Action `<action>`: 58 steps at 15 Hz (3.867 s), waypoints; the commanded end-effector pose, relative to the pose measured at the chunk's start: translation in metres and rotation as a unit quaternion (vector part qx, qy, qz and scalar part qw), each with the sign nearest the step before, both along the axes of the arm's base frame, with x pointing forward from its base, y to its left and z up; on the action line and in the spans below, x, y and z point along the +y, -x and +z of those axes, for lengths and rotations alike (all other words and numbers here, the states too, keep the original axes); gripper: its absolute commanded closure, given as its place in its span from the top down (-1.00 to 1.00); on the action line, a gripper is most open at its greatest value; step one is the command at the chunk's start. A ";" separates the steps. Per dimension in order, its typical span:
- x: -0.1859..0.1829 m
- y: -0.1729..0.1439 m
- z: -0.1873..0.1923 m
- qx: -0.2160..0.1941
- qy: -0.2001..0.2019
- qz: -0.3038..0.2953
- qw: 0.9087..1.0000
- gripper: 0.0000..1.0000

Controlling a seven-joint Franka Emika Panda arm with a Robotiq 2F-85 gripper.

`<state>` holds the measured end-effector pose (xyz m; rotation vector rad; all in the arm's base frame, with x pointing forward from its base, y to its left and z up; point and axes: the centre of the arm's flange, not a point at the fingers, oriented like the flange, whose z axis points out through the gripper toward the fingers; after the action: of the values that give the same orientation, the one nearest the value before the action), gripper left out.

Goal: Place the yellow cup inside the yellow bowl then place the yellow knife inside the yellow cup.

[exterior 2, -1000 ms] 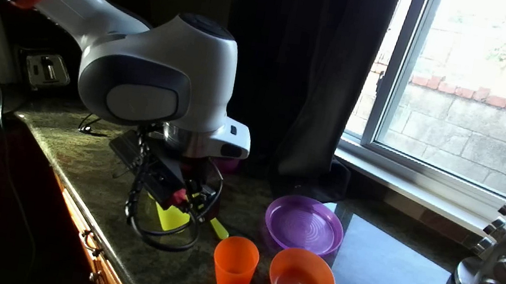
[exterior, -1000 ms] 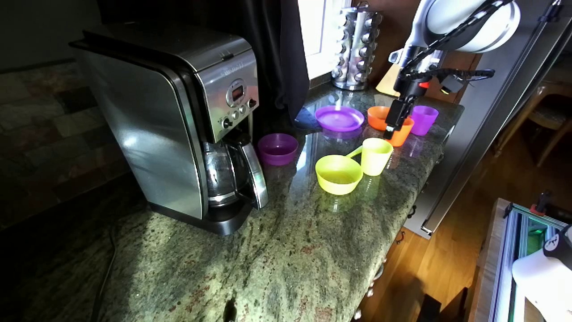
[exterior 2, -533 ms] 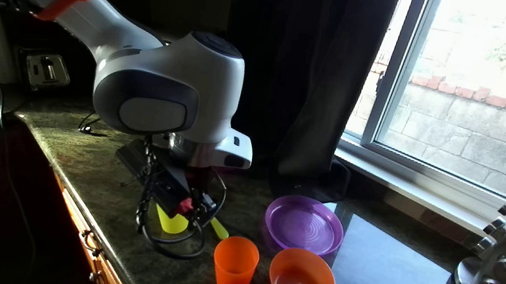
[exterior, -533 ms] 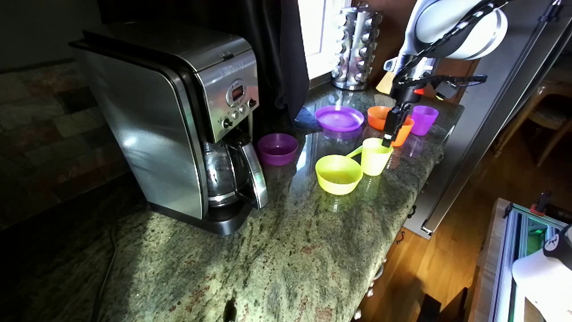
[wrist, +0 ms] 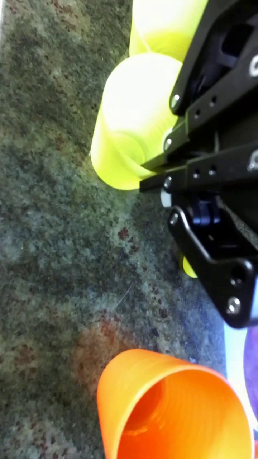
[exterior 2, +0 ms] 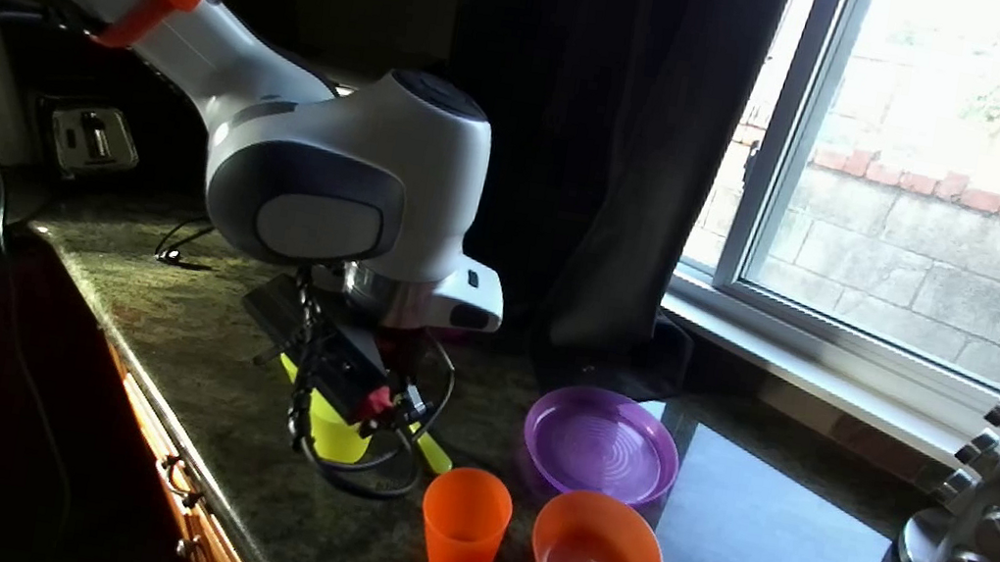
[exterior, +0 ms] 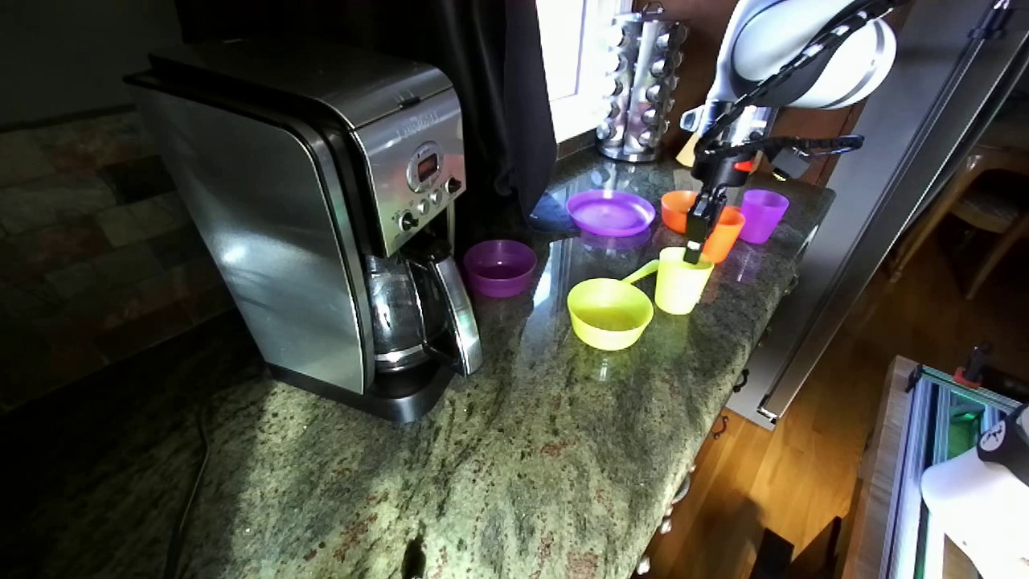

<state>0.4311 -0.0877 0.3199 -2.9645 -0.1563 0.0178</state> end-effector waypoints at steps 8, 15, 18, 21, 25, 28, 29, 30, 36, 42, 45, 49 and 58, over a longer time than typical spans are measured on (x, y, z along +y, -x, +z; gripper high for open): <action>0.023 -0.012 0.035 0.036 0.004 0.004 0.999 -0.98; 0.066 -0.023 0.068 0.009 0.016 0.026 0.999 -0.98; 0.090 -0.029 0.068 0.002 0.020 0.041 0.999 -0.98; 0.108 -0.034 0.059 0.006 0.028 0.055 0.998 -0.98; 0.122 -0.044 0.043 -0.004 0.040 0.055 0.998 -0.98; 0.128 -0.054 0.031 -0.013 0.033 0.056 0.998 -0.98; 0.129 -0.056 0.026 -0.013 0.036 0.056 0.998 -0.98; 0.131 -0.058 0.021 -0.013 0.039 0.056 0.998 -0.98; 0.137 -0.059 0.014 -0.009 0.035 0.051 0.998 -0.26; 0.122 -0.051 0.047 -0.028 0.024 0.012 0.999 0.62; 0.103 -0.051 0.061 -0.031 0.009 -0.054 0.998 0.99; 0.073 -0.060 0.061 -0.027 -0.001 -0.160 0.987 1.00; 0.022 -0.072 0.025 0.014 -0.021 -0.369 0.929 1.00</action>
<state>0.4928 -0.0541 0.3600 -2.8608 0.7421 -0.0442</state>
